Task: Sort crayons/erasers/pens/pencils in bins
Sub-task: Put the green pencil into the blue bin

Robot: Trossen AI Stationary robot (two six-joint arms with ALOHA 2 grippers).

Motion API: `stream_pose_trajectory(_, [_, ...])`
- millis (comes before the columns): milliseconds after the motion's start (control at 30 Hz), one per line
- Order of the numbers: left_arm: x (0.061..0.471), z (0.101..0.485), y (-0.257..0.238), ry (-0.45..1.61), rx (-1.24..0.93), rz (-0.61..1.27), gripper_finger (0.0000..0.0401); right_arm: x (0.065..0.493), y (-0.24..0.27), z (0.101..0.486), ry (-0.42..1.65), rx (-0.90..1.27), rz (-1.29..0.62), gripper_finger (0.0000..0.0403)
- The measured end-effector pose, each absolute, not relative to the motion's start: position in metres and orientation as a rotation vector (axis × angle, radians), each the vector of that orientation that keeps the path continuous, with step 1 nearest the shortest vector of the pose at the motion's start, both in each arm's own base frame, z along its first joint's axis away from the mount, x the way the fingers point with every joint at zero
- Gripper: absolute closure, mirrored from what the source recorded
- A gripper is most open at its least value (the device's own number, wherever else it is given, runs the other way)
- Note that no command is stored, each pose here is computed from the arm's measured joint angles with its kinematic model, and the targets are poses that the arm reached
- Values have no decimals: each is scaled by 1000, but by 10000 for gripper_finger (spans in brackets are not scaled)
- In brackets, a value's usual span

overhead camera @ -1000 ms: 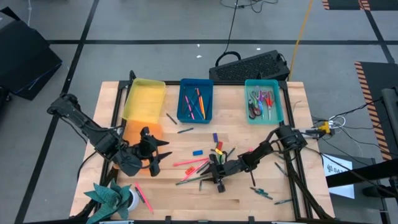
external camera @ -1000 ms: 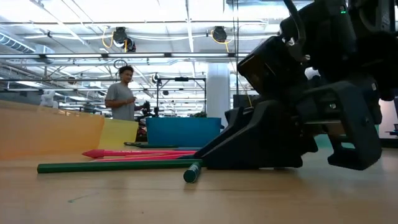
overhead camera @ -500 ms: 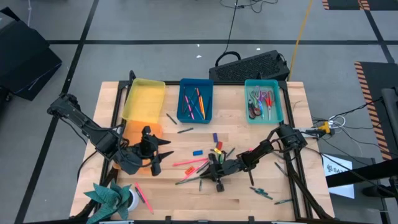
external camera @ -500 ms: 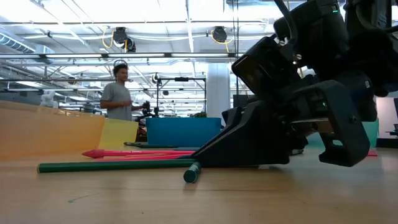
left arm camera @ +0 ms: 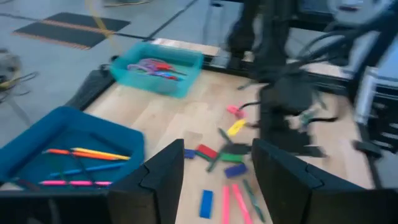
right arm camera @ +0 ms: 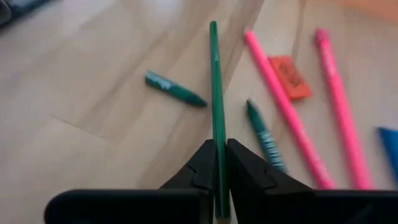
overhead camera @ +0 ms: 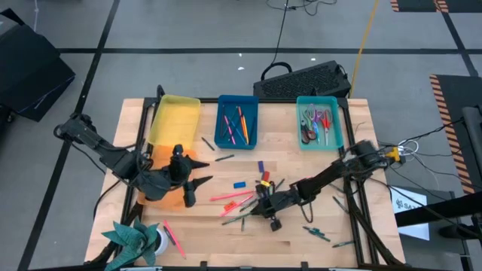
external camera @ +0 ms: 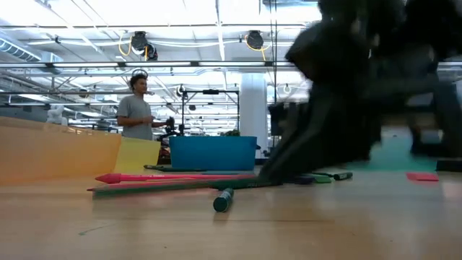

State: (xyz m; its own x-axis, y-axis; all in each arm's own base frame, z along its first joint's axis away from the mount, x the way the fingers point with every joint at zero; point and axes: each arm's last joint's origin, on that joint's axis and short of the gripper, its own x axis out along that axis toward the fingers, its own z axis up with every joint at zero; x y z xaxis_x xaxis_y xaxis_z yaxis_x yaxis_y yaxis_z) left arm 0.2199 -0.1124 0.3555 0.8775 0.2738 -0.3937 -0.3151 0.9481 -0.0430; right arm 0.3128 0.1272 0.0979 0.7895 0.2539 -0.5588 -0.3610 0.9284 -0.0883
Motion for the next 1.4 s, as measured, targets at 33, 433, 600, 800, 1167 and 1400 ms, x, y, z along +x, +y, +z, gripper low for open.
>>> stream_pose_trajectory(33, [221, 357, -109, 390, -111, 333, 210, 310, 126, 110, 578, -192, 333, 380])
stream_pose_trajectory(433, [217, 376, -63, 318, -345, 539, 210, 243, 78, 255, 544, -92, -29, 380])
stream_pose_trajectory(600, [205, 388, -35, 261, -401, 615, 210, 246, 47, 299, 545, -96, -289, 382])
stream_pose_trajectory(800, [186, 400, -6, 284, -305, 583, 210, 302, 6, 325, 535, -5, -601, 384])
stream_pose_trajectory(1167, [150, 392, 1, 525, -112, 479, 210, 412, -90, 280, 575, 300, -1074, 384])
stream_pose_trajectory(1400, [145, 389, 0, 572, -83, 447, 210, 435, -94, 222, 648, 444, -1058, 385])
